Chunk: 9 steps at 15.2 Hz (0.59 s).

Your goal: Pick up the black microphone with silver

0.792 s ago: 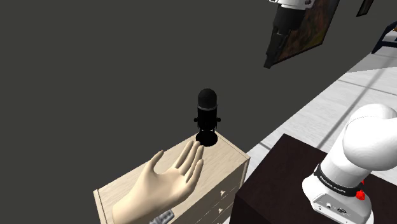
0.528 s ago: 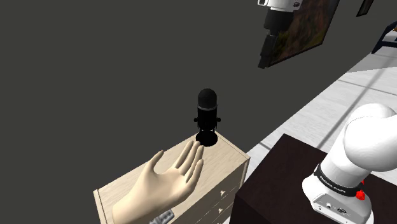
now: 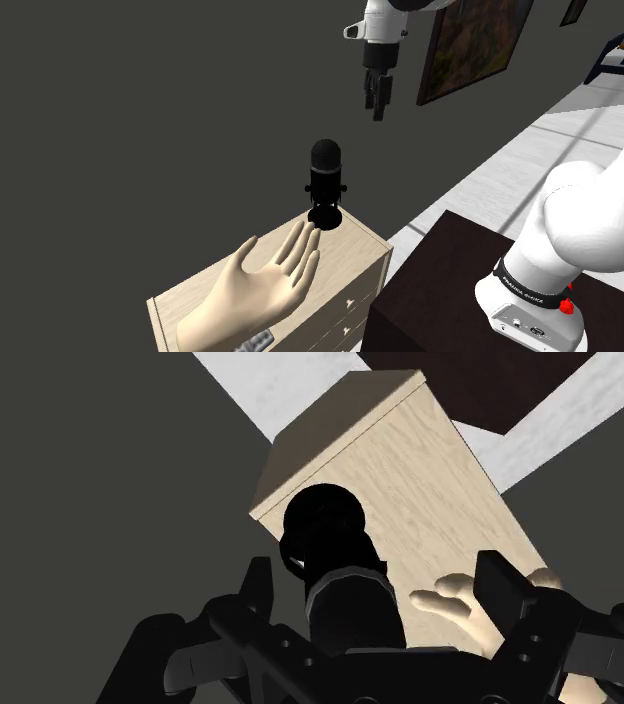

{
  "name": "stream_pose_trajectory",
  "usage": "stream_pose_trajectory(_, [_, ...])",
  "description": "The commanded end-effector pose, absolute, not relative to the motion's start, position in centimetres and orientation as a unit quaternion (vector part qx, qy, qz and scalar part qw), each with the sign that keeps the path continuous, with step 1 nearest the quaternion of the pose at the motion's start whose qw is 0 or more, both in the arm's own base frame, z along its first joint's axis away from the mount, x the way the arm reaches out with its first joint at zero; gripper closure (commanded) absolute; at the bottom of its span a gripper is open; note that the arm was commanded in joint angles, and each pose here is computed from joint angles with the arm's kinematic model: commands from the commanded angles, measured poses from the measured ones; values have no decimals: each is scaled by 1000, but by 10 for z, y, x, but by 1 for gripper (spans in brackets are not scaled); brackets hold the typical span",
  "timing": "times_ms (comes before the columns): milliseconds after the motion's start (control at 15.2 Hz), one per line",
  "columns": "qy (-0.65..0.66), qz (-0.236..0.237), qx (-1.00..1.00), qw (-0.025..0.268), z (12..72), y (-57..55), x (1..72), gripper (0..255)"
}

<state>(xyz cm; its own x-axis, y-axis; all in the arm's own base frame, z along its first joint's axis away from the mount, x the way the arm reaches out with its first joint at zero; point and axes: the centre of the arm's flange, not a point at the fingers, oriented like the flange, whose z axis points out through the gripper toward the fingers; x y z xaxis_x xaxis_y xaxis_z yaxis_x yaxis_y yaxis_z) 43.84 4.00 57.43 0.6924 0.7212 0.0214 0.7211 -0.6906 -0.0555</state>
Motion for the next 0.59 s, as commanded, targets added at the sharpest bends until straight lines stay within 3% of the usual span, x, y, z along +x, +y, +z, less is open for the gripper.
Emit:
stream_pose_trajectory(0, [-454, 15, -890, 33, 562, 52, 465, 0])
stream_pose_trajectory(528, [-634, 61, -770, 41, 509, 119, 528, 0])
